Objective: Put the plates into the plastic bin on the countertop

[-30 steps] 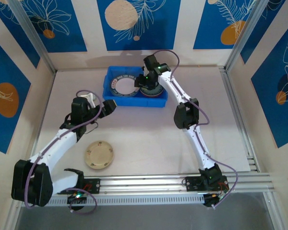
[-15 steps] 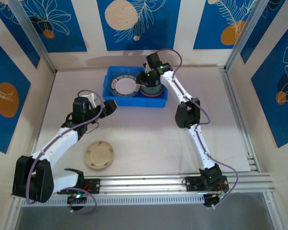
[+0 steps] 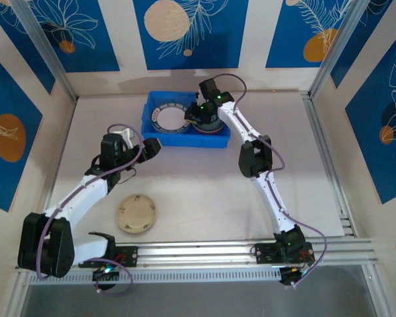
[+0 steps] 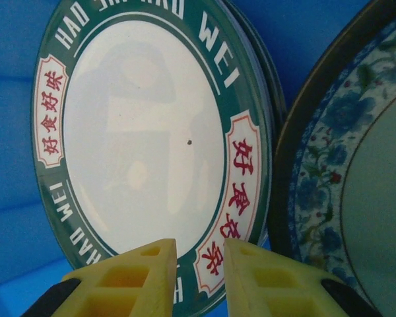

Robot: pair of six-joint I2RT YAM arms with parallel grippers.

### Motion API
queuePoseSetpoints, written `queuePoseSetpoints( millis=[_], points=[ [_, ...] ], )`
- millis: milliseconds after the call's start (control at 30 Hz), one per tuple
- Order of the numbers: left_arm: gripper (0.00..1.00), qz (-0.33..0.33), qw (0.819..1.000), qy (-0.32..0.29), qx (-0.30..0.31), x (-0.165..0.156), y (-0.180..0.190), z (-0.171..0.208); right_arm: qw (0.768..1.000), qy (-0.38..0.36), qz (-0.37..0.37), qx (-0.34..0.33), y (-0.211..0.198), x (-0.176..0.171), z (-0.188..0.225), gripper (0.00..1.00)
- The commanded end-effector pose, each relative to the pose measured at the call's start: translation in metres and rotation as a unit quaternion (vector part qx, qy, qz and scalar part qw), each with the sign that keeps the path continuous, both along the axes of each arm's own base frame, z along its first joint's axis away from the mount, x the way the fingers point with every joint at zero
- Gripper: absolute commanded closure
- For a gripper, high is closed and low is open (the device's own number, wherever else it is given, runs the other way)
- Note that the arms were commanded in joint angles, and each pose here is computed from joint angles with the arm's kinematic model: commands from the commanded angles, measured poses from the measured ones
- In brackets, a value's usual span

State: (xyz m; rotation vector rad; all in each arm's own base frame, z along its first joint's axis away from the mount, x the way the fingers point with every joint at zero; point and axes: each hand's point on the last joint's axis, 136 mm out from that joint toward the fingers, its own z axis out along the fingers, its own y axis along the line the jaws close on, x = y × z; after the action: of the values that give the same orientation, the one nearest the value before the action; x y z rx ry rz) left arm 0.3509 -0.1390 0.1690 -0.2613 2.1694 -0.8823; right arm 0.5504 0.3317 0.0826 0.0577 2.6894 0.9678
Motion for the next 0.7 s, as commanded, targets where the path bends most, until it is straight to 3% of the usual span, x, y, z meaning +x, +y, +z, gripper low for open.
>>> queuePoseSetpoints(
  millis=[0, 133, 333, 500, 667],
  points=[
    [0.01, -0.002, 1.0, -0.018, 0.004, 0.008, 0.001, 0.011, 0.999, 0.011, 0.011, 0.041, 0.008, -0.002, 0.008, 0.74],
    [0.01, -0.001, 1.0, -0.021, 0.005, 0.008, 0.002, 0.013, 0.994, -0.014, 0.026, 0.107, 0.015, 0.004, 0.046, 0.73],
    [0.01, -0.002, 1.0, -0.028, 0.009, 0.007, 0.002, 0.018, 0.985, -0.093, 0.03, 0.142, 0.009, -0.004, 0.114, 0.66],
    [0.01, -0.008, 0.999, -0.03, 0.008, 0.002, 0.001, 0.021, 0.974, -0.152, 0.044, 0.163, 0.001, -0.049, 0.149, 0.6],
    [0.0, -0.009, 0.999, -0.037, 0.018, -0.008, 0.006, 0.029, 0.97, -0.127, 0.121, 0.171, 0.008, -0.109, 0.144, 0.57]
  ],
)
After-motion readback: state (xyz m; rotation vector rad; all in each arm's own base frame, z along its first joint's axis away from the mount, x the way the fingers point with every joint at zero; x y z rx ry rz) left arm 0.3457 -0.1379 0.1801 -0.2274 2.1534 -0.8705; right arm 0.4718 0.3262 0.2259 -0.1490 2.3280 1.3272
